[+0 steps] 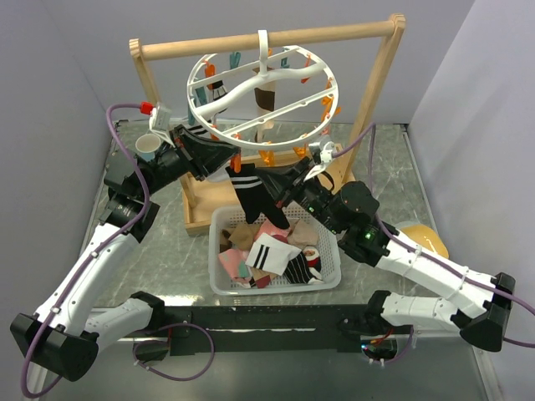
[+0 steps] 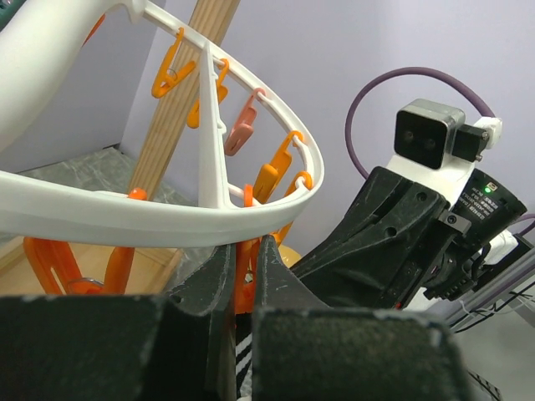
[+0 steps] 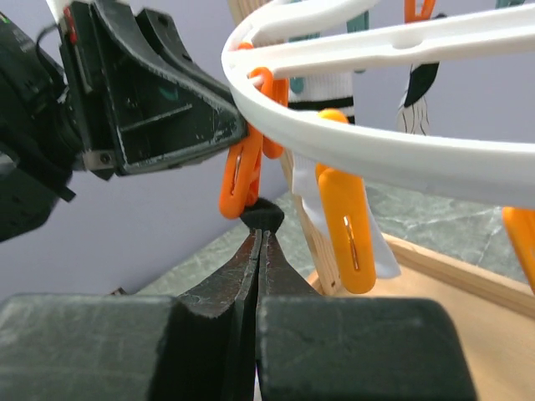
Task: Clip the socks to the hanger
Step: Clamp the sock onto the hanger.
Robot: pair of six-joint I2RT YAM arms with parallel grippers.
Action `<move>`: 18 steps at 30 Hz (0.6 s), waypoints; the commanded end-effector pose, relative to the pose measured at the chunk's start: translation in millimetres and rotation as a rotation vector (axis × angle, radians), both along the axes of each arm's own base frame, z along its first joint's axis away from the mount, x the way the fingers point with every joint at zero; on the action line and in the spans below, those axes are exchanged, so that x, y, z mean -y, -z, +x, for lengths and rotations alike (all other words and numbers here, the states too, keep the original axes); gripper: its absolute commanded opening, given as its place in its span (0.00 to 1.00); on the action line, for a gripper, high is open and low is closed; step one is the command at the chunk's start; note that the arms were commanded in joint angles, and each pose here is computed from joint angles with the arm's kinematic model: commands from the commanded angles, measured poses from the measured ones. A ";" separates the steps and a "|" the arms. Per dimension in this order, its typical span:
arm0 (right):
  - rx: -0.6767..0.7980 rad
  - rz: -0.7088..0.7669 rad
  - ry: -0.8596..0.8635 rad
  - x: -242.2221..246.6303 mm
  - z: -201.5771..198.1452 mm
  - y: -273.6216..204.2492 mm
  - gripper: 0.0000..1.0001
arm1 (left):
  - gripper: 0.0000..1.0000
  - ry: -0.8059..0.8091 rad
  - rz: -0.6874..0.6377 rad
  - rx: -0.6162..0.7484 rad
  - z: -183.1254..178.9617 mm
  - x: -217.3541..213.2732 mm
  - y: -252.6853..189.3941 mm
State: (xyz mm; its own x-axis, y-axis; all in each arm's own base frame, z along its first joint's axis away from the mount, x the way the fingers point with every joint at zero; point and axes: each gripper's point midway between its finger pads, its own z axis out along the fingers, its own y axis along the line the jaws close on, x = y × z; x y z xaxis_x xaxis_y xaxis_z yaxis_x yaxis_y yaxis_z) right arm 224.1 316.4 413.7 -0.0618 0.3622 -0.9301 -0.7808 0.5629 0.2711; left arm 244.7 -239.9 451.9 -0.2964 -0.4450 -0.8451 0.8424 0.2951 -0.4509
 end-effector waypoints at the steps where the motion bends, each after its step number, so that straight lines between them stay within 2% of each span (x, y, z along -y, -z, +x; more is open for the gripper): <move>1: 0.053 0.101 -0.018 3.9 -1.2 -39.4 0.00 | 0.01 0.120 0.034 -0.016 -23.2 7.1 9.9; 18: 0.044 0.142 -0.056 4.0 2.0 -45.8 0.00 | 0.01 0.130 0.027 -0.016 -26.0 7.0 8.8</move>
